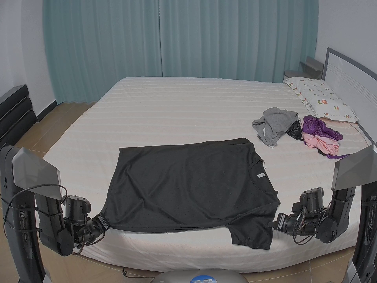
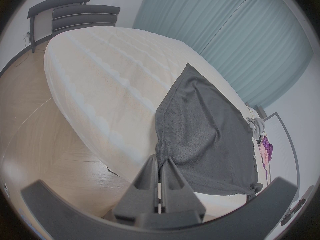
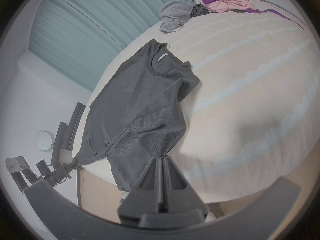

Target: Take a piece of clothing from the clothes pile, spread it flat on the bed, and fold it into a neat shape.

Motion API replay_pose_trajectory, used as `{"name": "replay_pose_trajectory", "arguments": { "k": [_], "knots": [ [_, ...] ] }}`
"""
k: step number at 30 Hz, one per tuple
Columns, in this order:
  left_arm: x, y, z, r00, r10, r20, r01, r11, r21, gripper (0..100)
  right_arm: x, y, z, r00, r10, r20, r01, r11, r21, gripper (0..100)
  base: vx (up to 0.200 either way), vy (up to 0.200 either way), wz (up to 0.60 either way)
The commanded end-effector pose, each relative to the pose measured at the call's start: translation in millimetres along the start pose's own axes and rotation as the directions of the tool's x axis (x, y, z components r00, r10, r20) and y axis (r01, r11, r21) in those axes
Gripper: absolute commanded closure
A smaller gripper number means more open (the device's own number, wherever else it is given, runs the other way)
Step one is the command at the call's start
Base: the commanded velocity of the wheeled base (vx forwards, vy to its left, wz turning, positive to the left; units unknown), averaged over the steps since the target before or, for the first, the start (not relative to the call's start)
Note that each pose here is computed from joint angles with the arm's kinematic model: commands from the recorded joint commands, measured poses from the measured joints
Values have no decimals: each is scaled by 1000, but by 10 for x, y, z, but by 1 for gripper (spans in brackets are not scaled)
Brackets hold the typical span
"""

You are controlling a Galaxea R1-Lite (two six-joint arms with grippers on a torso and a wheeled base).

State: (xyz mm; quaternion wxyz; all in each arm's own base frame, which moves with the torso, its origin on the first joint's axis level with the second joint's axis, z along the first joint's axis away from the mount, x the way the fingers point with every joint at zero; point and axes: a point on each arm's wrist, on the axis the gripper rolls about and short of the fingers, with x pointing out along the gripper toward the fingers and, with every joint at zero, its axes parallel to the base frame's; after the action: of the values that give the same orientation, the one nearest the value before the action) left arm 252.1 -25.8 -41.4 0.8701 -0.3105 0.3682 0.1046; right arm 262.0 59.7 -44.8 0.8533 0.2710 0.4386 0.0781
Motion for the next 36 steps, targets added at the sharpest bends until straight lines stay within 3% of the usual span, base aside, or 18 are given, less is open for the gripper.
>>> {"name": "replay_pose_trajectory", "arguments": {
  "k": [1,11,27,36],
  "knots": [
    [-9,1,0,1000,0,0,0,1000,-1,100,-97,-21,13,1000,-4,11,4,1000,8,100,0,0,0],
    [-79,28,34,1000,4,12,-4,1000,1,100,-468,-138,-36,1000,22,-16,-21,999,40,100,0,0,0],
    [-216,180,4,998,57,-9,-55,994,90,100,-745,-253,-238,997,45,-64,-47,999,-17,100,0,0,0],
    [-303,240,-33,999,54,3,-54,990,127,100,-780,-272,-281,994,20,-106,-22,999,-24,100,0,0,0]
  ]
}}
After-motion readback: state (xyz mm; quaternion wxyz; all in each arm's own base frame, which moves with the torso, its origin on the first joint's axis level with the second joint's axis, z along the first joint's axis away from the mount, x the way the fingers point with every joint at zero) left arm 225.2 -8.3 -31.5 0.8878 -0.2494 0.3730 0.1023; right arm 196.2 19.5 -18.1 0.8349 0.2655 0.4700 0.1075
